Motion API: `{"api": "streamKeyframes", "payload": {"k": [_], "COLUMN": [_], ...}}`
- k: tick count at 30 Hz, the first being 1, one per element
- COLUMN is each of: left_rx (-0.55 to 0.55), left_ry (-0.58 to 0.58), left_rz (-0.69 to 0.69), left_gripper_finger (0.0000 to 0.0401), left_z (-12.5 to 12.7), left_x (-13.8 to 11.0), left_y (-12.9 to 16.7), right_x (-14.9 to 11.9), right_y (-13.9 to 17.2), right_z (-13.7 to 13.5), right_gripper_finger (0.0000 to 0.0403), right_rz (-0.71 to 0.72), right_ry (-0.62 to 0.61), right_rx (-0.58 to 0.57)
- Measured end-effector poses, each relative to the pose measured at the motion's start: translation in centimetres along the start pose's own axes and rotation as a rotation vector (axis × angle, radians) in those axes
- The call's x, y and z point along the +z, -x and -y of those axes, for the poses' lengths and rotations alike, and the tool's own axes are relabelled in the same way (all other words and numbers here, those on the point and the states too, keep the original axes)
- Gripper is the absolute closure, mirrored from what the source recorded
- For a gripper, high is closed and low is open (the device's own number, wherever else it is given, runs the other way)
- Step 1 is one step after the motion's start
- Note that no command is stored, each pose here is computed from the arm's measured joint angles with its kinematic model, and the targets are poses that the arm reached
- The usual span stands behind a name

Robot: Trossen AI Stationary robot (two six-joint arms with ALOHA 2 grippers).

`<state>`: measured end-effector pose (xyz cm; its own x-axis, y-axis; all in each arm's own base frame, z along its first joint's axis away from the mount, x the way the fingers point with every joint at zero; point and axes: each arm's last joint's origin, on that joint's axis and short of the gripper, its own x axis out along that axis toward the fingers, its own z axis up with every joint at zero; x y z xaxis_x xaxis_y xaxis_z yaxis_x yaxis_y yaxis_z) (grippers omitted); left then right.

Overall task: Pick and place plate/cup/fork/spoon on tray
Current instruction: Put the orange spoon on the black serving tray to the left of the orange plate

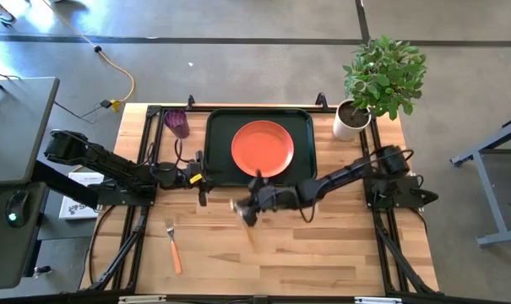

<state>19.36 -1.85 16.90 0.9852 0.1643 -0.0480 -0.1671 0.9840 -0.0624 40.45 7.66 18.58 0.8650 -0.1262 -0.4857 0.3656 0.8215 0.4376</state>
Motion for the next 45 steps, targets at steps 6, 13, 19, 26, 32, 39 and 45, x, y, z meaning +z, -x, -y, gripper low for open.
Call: {"api": "streamKeyframes", "payload": {"k": [6,13,19,26,32,39,45], "left_rx": [0.009,0.111,0.125,0.124,0.13,0.108,0.11], "left_ry": [-0.038,-0.083,-0.079,-0.071,-0.047,-0.071,-0.081], "left_rz": [0.051,0.11,0.113,0.08,0.129,0.118,0.12], "left_gripper_finger": [0.0272,0.0272,0.0272,0.0272,0.0272,0.0272,0.0272], "left_z": [0.6,1.2,1.2,1.2,1.1,1.4,1.4], "left_x": [0.7,1.7,1.8,1.3,1.8,1.7,1.7], "left_y": [0.5,1.4,1.5,1.3,1.3,1.4,1.3], "right_x": [4.9,9.9,11.0,10.4,11.7,14.3,14.5], "right_y": [-0.9,-1.9,-1.8,-1.8,-3.7,-5.0,-6.1], "right_z": [5.0,11.7,14.4,13.4,13.0,11.8,12.9], "right_gripper_finger": [0.0403,0.0403,0.0403,0.0403,0.0403,0.0403,0.0403], "right_rz": [0.165,0.335,0.327,0.308,0.345,0.281,0.249], "right_ry": [-0.071,-0.181,-0.181,-0.144,-0.164,-0.081,-0.112], "right_rx": [-0.161,-0.222,-0.274,-0.284,-0.321,-0.326,-0.325]}}
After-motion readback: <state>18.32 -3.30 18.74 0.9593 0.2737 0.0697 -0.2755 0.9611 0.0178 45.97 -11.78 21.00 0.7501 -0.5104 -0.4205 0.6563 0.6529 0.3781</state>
